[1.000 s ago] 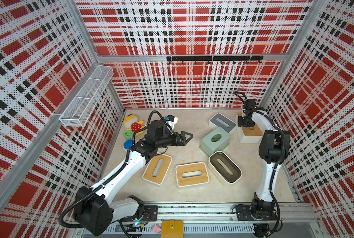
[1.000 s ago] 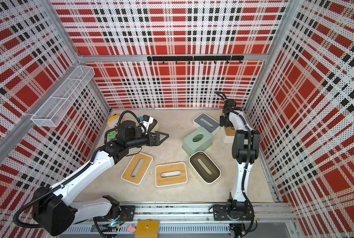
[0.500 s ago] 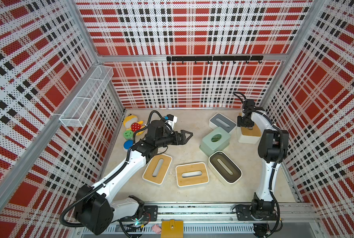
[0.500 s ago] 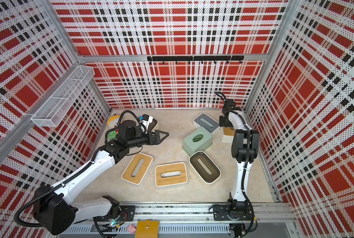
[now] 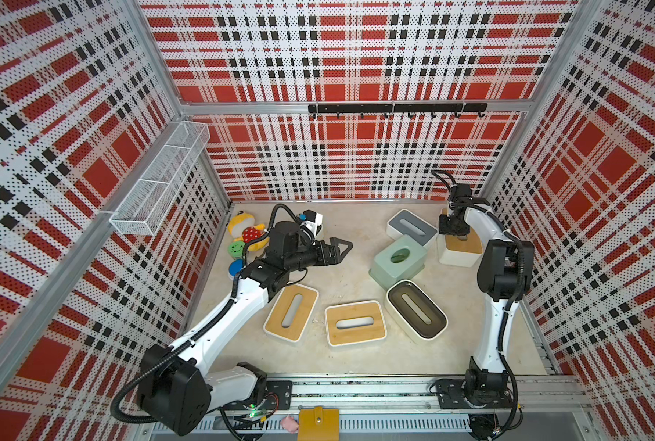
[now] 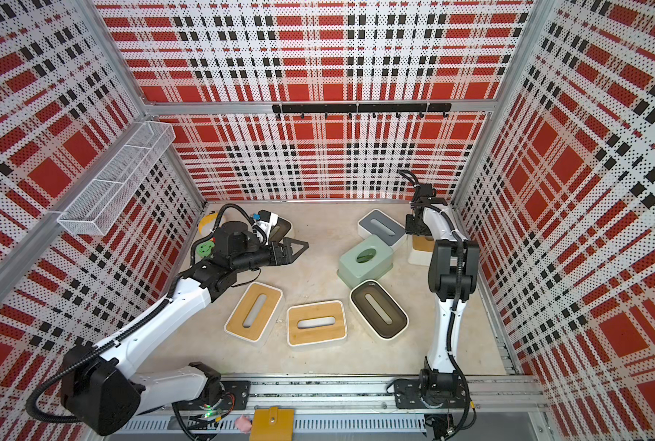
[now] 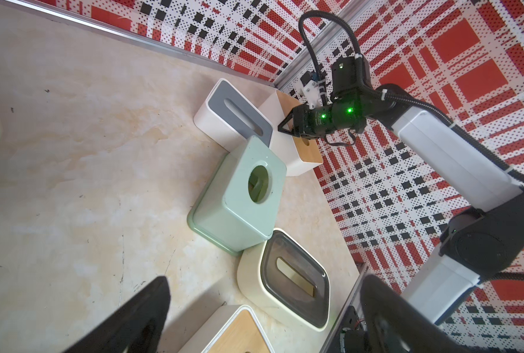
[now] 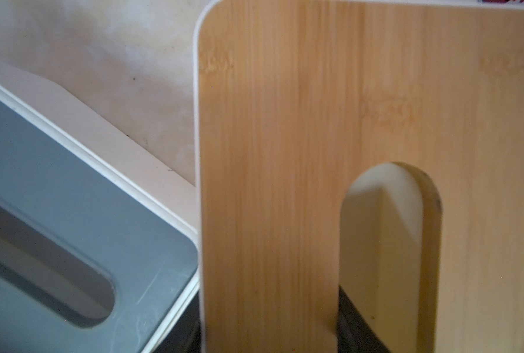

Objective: Stack the tissue boxes
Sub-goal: Pick up the tissue box from the center of the board, then place the tissue box at the center of the board.

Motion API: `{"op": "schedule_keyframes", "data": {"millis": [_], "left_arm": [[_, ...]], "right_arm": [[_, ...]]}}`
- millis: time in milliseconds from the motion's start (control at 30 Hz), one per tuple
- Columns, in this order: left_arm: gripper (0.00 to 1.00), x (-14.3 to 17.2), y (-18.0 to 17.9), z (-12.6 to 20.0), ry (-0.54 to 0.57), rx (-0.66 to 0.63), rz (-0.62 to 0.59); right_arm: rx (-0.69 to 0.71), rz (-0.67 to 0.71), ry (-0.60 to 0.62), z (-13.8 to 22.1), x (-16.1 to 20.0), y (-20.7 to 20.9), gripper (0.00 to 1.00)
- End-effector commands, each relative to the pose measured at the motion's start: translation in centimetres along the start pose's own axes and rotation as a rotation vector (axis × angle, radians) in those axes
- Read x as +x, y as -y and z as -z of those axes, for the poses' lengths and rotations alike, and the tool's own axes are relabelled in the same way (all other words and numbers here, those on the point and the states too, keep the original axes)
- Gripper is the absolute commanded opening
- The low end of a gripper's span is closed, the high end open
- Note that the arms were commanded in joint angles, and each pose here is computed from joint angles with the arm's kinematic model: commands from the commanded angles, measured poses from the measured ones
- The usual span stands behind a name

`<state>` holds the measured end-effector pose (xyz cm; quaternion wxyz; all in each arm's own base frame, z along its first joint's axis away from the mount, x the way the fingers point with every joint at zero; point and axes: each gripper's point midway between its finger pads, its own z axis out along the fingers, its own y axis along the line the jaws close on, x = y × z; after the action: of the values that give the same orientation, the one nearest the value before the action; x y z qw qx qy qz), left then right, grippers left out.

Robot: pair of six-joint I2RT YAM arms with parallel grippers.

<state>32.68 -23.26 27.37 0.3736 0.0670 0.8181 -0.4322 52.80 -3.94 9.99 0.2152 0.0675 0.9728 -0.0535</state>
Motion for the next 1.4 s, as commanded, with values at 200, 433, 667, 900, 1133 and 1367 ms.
{"op": "schedule_keyframes", "data": {"millis": [200, 433, 667, 900, 1133, 1367], "left_arm": [[0.99, -3.8, -0.7, 3.0, 0.132, -0.03, 0.018], [1.0, -5.9, -1.5, 6.3, 0.224, -0.102, 0.009], [0.99, -6.9, -3.7, 10.4, 0.348, -0.226, 0.065], [0.99, -5.8, -7.0, 15.3, 0.431, -0.421, 0.139], [0.99, -3.8, -9.6, 16.2, 0.398, -0.521, 0.187], [0.99, -1.5, -12.2, 14.2, 0.281, -0.51, 0.285]], "right_arm": [[0.017, 0.002, 0.418, 16.8, -6.8, -0.7, 0.3], [-0.203, 0.348, 0.651, 26.3, -6.1, -12.7, 0.31], [-0.483, 0.709, 0.808, 31.1, -0.3, -26.0, 0.3], [-0.724, 0.968, 0.738, 29.2, 6.3, -35.4, 0.29], [-0.783, 1.046, 0.589, 23.2, 9.4, -38.9, 0.29], [-0.829, 1.098, 0.481, 19.4, 12.0, -40.9, 0.28]]}}
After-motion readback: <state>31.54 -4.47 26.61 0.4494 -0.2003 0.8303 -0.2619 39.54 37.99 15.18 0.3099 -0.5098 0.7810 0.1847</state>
